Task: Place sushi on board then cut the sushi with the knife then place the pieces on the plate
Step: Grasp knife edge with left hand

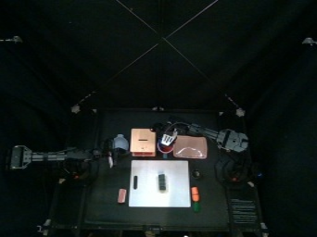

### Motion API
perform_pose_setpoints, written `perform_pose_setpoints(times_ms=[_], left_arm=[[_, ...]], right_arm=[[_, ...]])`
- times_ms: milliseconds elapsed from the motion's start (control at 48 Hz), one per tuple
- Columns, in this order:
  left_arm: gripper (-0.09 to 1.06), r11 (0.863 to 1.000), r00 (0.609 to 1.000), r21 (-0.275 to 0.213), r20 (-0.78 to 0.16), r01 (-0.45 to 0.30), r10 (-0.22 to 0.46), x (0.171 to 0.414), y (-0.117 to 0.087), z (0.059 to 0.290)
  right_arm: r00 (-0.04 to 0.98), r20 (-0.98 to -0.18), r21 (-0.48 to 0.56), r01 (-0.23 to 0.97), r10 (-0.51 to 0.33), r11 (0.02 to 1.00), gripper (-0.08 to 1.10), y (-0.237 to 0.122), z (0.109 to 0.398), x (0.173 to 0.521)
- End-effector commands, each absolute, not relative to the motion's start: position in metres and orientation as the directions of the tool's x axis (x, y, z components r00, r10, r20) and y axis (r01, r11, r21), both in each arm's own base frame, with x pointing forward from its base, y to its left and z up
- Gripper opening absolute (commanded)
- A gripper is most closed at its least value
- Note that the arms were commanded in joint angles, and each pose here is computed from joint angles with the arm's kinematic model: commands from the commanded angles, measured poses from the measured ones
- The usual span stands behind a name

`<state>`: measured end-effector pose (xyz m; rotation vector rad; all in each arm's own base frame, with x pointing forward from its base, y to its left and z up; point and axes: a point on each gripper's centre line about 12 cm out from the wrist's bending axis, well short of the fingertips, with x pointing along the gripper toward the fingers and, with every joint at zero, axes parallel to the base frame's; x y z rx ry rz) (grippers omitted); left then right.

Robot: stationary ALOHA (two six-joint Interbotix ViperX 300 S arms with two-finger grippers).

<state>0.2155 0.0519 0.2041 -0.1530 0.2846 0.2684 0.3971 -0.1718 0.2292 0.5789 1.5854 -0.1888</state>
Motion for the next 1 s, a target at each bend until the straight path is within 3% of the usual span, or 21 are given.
perform_pose_setpoints(times_ms=[21, 375, 688, 1000], left_arm=[[-0.02, 0.953, 0.928, -0.109, -0.282, -0.283, 0.243, 0.218, 0.053, 0.209], [-0.02, 0.953, 0.928, -0.109, -0.28, -0.284, 0.245, 0.218, 0.054, 0.209], [-0.02, 0.954, 0.934, -0.106, -0.26, -0.281, 0.246, 0.219, 0.054, 0.215], [-0.02, 0.956, 0.949, -0.108, -0.191, -0.273, 0.25, 0.213, 0.053, 0.231]], right_arm=[[0.053, -0.973, 0.223, 0.451, 0.223, 0.864, 0.4, -0.17, 0.26, 0.396], [0.091, -0.987, 0.158, 0.461, 0.13, 0.874, 0.39, -0.172, 0.306, 0.377], [0.185, -0.981, 0.141, 0.447, 0.063, 0.883, 0.39, -0.159, 0.355, 0.348], [0.268, -0.954, 0.01, 0.48, -0.136, 0.877, 0.39, -0.139, 0.388, 0.307]])
